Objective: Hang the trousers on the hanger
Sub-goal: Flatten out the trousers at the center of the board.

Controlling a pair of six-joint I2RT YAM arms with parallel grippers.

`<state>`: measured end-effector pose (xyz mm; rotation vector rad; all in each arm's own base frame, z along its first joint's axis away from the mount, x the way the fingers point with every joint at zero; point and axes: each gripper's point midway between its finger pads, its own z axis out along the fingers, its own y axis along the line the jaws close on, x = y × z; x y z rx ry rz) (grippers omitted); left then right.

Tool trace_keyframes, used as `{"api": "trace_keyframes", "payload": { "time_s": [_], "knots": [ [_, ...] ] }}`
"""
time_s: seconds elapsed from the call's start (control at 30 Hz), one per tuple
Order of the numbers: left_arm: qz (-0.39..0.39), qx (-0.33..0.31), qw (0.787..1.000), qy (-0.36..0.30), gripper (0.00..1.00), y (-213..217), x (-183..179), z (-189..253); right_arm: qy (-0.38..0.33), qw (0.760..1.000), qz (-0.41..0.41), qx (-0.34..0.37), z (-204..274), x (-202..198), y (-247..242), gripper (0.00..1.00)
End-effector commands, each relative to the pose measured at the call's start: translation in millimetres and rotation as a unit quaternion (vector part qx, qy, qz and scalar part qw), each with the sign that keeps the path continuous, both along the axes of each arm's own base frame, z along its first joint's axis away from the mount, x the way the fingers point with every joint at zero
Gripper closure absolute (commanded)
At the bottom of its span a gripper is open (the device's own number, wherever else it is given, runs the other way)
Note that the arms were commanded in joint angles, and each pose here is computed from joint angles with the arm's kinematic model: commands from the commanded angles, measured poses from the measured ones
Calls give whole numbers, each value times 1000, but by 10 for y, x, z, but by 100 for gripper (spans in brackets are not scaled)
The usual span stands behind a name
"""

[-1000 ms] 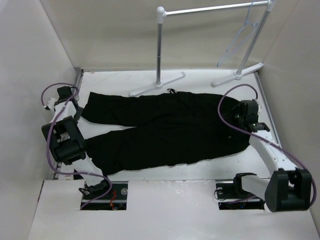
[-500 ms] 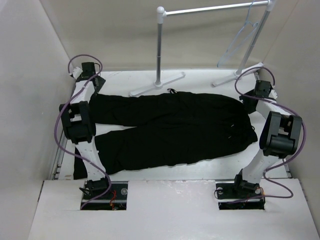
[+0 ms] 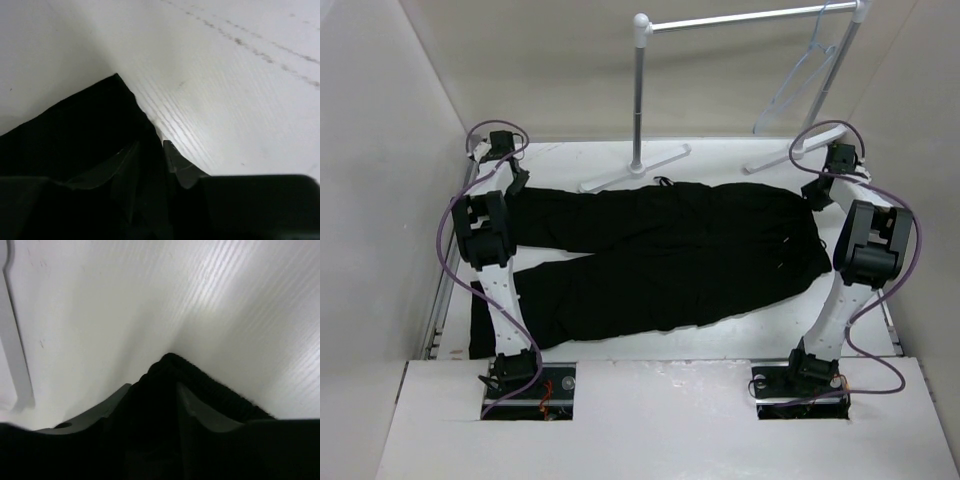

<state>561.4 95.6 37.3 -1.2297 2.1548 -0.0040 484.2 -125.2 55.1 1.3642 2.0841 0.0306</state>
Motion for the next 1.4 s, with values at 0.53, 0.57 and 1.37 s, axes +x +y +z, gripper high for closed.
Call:
{"api": "trace_keyframes", "payload": {
  "time_s": [0.53, 0.57, 1.37],
  "knots": [
    [19, 22, 993, -116, 54, 310, 410, 1042, -158, 987, -22, -4, 1040, 393, -63, 57],
    [16, 20, 992, -122, 47, 268, 317, 1156, -168, 986, -18, -6, 1151, 370, -47, 47],
    [122, -29, 990, 57, 42, -48, -3101, 152, -202, 934, 294, 37, 1244, -1834, 2329, 69]
  ]
}}
